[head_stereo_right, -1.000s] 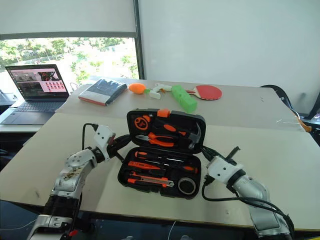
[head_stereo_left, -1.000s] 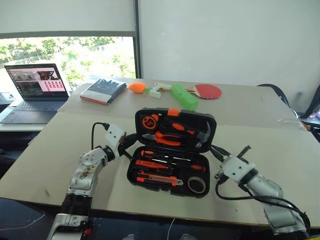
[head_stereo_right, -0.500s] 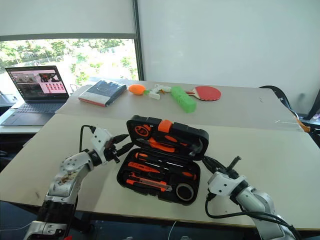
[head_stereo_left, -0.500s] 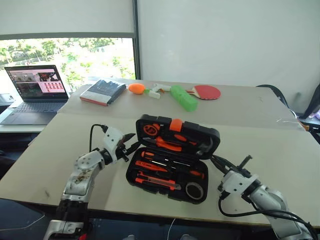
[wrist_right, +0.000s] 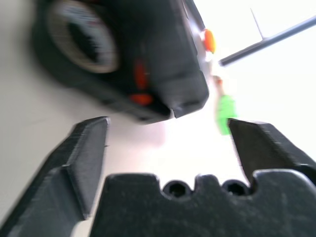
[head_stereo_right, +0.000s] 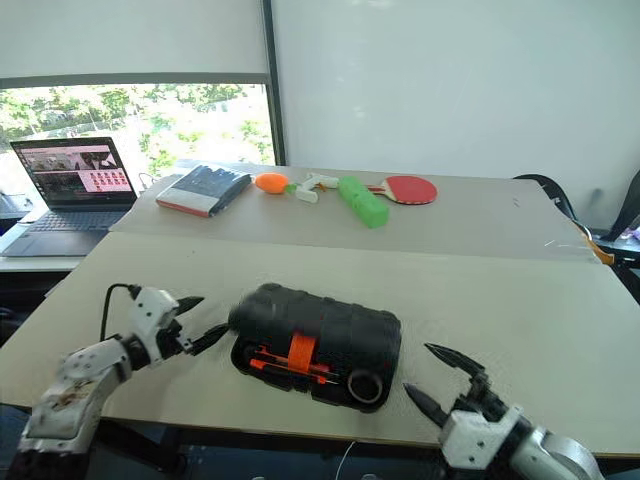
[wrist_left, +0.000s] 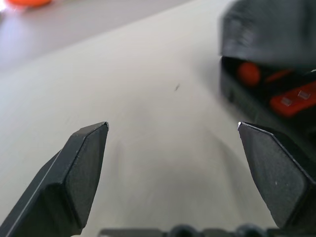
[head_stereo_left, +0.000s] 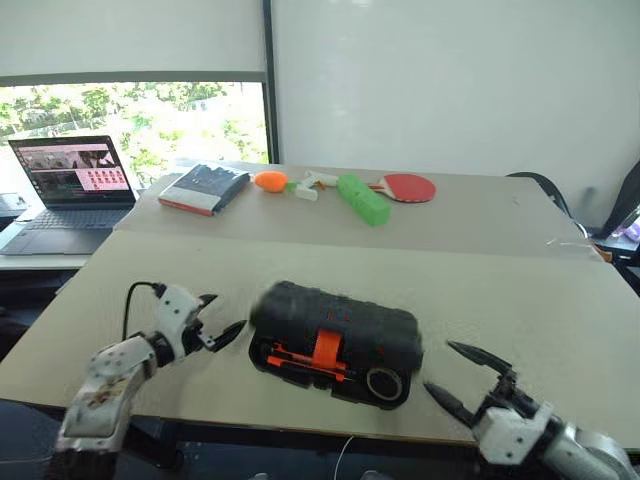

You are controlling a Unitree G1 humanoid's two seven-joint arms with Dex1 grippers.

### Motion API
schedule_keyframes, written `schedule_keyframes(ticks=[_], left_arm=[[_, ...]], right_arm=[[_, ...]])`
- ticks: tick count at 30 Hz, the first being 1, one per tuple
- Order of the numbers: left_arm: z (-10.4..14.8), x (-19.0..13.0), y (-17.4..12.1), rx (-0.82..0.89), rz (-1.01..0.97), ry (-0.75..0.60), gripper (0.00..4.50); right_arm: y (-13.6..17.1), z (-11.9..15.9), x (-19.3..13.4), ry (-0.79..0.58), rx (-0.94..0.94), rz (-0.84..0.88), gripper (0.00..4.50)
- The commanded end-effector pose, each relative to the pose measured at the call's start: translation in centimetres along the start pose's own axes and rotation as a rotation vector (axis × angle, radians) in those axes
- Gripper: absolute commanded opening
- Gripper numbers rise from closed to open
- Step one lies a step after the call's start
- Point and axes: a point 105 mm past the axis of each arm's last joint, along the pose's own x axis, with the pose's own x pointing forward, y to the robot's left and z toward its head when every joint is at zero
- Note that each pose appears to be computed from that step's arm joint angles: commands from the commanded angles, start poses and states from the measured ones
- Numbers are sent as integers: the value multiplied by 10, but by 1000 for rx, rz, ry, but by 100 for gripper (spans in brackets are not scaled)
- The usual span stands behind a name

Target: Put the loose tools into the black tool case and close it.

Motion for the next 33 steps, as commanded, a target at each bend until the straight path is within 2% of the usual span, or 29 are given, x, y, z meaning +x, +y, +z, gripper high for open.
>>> schedule_keyframes(ticks=[1,4,6,8,9,10,13,15,16,21,23,24,27,30,33], left_arm=[[7,-16,2,-47,-58,29,450],[11,-26,10,-91,-106,67,450],[24,-21,20,-93,-116,63,450],[40,-6,26,-50,-152,68,450],[45,0,27,-24,-170,71,450],[49,6,28,-1,-185,68,450],[64,34,22,77,-262,64,380],[67,54,14,140,-329,89,292],[69,67,7,191,-375,97,271],[80,107,-14,299,-493,88,87],[85,120,-25,326,-538,82,21],[85,125,-31,330,-565,88,8],[85,133,-46,343,-637,100,8],[78,125,-61,366,-768,132,8],[67,116,-63,370,-826,182,8]], right_arm=[[3,11,-10,29,252,67,443],[4,21,-15,53,469,128,443],[5,32,-13,47,629,196,443],[6,43,-8,26,705,280,443],[6,46,-6,20,711,308,392],[6,48,-4,15,720,328,372],[6,52,5,-2,730,392,271],[10,55,12,-16,712,441,190],[13,56,15,-26,695,477,171],[19,55,31,-48,663,539,0],[22,53,34,-51,649,555,0],[22,52,37,-51,640,554,0],[16,47,46,-41,626,510,0],[2,39,55,-23,615,430,0],[-9,28,59,11,587,368,0]])
